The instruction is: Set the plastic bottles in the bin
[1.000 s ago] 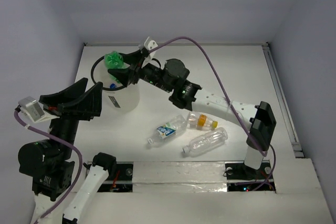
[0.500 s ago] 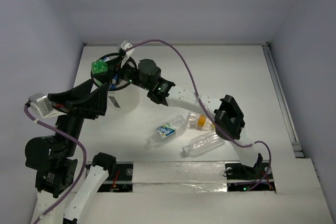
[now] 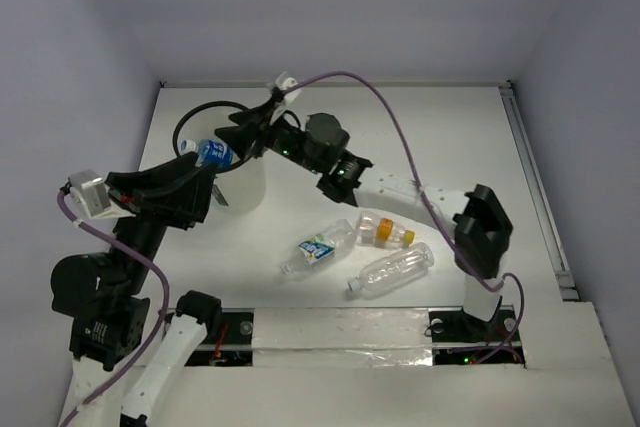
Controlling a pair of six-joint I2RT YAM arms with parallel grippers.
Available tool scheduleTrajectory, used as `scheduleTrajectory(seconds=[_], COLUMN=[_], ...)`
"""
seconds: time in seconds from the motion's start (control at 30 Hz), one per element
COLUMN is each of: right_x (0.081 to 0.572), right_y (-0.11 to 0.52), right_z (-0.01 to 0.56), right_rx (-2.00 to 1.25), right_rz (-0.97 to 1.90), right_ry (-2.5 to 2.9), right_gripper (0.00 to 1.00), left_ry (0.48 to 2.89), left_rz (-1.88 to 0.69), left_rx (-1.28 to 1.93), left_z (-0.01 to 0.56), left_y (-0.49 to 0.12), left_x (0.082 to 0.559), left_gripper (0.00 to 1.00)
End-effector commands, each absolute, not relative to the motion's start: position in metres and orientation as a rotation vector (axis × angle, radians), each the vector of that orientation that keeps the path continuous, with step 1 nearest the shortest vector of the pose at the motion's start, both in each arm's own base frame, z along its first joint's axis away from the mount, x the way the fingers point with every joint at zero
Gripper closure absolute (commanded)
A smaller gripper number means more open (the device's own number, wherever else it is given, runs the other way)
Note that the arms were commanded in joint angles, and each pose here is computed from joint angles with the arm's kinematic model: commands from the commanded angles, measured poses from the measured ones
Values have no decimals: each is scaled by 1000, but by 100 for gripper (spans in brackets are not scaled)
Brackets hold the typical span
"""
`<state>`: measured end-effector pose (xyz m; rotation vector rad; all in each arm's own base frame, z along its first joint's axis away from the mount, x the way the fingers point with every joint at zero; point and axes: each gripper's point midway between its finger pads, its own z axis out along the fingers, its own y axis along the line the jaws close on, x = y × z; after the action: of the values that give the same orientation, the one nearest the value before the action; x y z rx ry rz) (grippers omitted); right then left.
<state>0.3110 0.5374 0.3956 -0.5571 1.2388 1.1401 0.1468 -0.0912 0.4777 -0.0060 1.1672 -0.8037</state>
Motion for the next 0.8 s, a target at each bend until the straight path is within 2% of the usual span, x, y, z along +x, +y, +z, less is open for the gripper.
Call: scheduleTrajectory(seconds=[0.0, 0.03, 0.07, 0.1, 0.17, 0.3, 0.37, 0.4, 0.47, 0.5, 0.57, 0.6, 0.63, 0.67, 0.7, 0.77], right_x=[309, 320, 307, 306, 299, 282, 255, 250, 230, 230, 217, 214, 210, 203, 200, 193], right_y=[461, 443, 414, 394, 349, 302, 275, 267, 237, 228, 205, 199, 195, 188, 186, 182], right_z=[465, 421, 443, 440, 413, 362, 375, 349, 362, 342, 349, 338, 336, 340, 330, 326], right_rx=[-362, -349, -302, -258, -168, -66, -24, -24, 8, 13, 30, 25, 20, 22, 7, -9], right_rz=[1163, 1135, 1164, 1147, 1052, 1004, 1075, 1056, 1056, 993, 972, 940, 940, 952, 939, 944], right_ry=[1060, 1150, 1111, 1115, 1200, 1352, 1309, 1368, 1327, 1399, 1388, 1435, 1442, 1426, 1466, 1480], right_gripper=[45, 65, 75, 91, 100, 100, 100, 100, 100, 100, 91, 87, 75, 69, 60, 53], left_ry=[1194, 1236, 1241, 1271, 1381, 1445, 1527, 1574, 1690, 1753, 1871, 1892, 1943, 1967, 1992, 2046], left_rz=[-896, -920, -956, -986, -1027, -1066, -1076, -1025, -996, -915, -803, -762, -722, -702, -706, -659], left_rx=[67, 73, 70, 95, 74, 7, 42, 16, 112, 102, 165, 179, 212, 246, 295, 352], left_z=[474, 460, 456, 445, 407, 362, 336, 323, 294, 276, 242, 233, 217, 209, 201, 185], left_y=[-116, -125, -130, -139, -153, -170, -194, -198, -230, -230, -237, -241, -243, -245, -251, -257], left_x=[160, 173, 178, 182, 209, 224, 221, 227, 218, 222, 220, 217, 216, 213, 206, 202], left_gripper=[51, 53, 56, 62, 74, 86, 91, 95, 96, 95, 90, 77, 70, 60, 43, 29])
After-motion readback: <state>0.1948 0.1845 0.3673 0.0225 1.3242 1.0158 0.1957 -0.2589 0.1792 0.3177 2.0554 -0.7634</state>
